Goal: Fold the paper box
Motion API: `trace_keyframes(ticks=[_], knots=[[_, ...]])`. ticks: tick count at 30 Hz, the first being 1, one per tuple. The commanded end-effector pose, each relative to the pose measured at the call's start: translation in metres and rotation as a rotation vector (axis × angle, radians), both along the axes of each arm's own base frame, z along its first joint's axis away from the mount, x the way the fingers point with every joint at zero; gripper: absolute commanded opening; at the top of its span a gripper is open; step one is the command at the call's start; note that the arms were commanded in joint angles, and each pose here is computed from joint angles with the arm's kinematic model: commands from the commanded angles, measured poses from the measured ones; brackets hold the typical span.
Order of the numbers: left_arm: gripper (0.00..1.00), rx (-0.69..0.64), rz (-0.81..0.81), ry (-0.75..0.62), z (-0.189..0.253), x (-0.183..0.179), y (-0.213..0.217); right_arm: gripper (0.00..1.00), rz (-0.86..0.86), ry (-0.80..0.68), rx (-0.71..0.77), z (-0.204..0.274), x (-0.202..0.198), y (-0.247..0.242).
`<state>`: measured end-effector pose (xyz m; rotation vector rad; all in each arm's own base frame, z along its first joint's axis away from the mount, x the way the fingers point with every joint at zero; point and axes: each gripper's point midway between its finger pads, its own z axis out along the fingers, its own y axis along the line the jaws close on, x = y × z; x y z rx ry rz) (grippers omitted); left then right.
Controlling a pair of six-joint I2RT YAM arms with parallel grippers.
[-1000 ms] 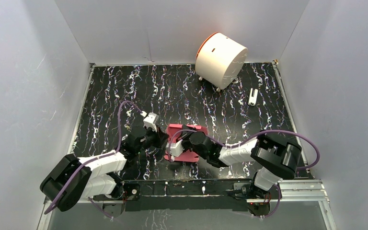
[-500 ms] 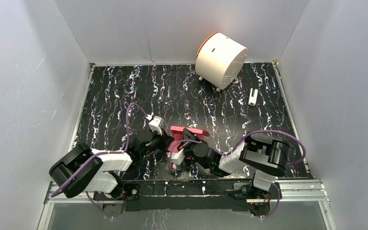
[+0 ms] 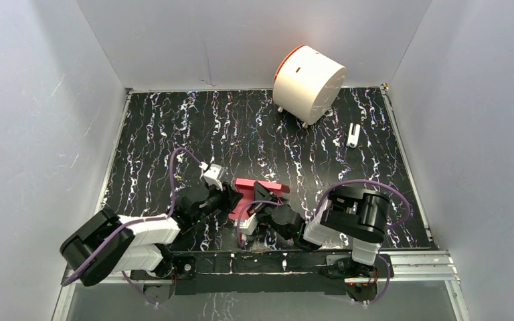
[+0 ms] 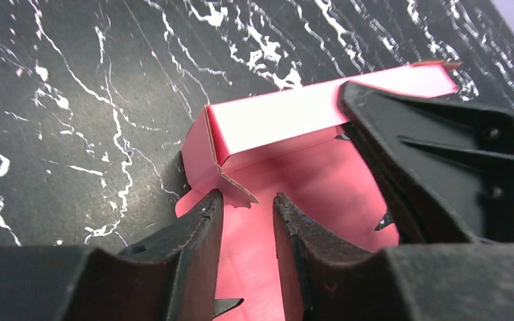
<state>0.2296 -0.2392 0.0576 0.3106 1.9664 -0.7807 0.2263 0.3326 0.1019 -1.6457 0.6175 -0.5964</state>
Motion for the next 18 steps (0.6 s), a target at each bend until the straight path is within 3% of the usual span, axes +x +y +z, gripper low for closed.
trace_keyframes(ticks=[1, 11, 18], knots=[[0.34, -0.013, 0.027, -0.122, 0.033, 0.008, 0.006, 0.0, 0.031, 0.027, 0.014, -0.002, -0.005, 0.003], [0.45, 0.021, 0.156, -0.232, 0.055, 0.019, 0.039, 0.0, 0.034, 0.059, 0.017, -0.001, -0.003, 0.002], [0.43, -0.006, 0.337, -0.099, 0.032, 0.04, 0.082, 0.0, 0.044, 0.098, 0.01, -0.004, -0.004, 0.003]])
